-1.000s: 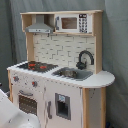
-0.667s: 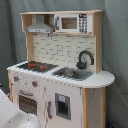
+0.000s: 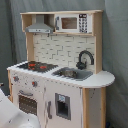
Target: Play with the kitchen
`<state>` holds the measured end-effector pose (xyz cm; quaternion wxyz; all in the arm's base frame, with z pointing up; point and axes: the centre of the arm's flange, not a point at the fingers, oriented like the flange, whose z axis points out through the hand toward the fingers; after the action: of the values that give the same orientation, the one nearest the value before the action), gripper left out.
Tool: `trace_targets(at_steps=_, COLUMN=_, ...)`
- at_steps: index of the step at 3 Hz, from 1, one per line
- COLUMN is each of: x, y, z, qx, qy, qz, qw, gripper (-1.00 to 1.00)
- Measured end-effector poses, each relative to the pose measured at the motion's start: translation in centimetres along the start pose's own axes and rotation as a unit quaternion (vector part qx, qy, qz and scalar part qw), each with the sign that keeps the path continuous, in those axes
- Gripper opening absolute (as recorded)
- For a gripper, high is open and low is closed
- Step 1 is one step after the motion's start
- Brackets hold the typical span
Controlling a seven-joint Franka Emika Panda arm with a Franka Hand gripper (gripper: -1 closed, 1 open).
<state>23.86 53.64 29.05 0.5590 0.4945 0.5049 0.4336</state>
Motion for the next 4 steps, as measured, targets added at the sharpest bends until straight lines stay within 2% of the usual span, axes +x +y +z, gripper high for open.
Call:
trace_targets(at_steps=1, x=-0.4, y=-0.3, z=-0.3, qx=-0.007, qy=-0.004, qz=0.054, qw=0.9985, gripper=1.00)
trace_targets(at_steps=2, x=-1.1, y=-1.1, z=-0.6, qx=-0.010, qy=-0.007, qz=0.107, qw=0.9942, gripper=1.00)
trace_targets(at_steps=4, x=-2.6, y=-3.0, z=-0.7, qx=-0.011, qy=-0.008, qz=0.181, qw=0.9833, gripper=1.00)
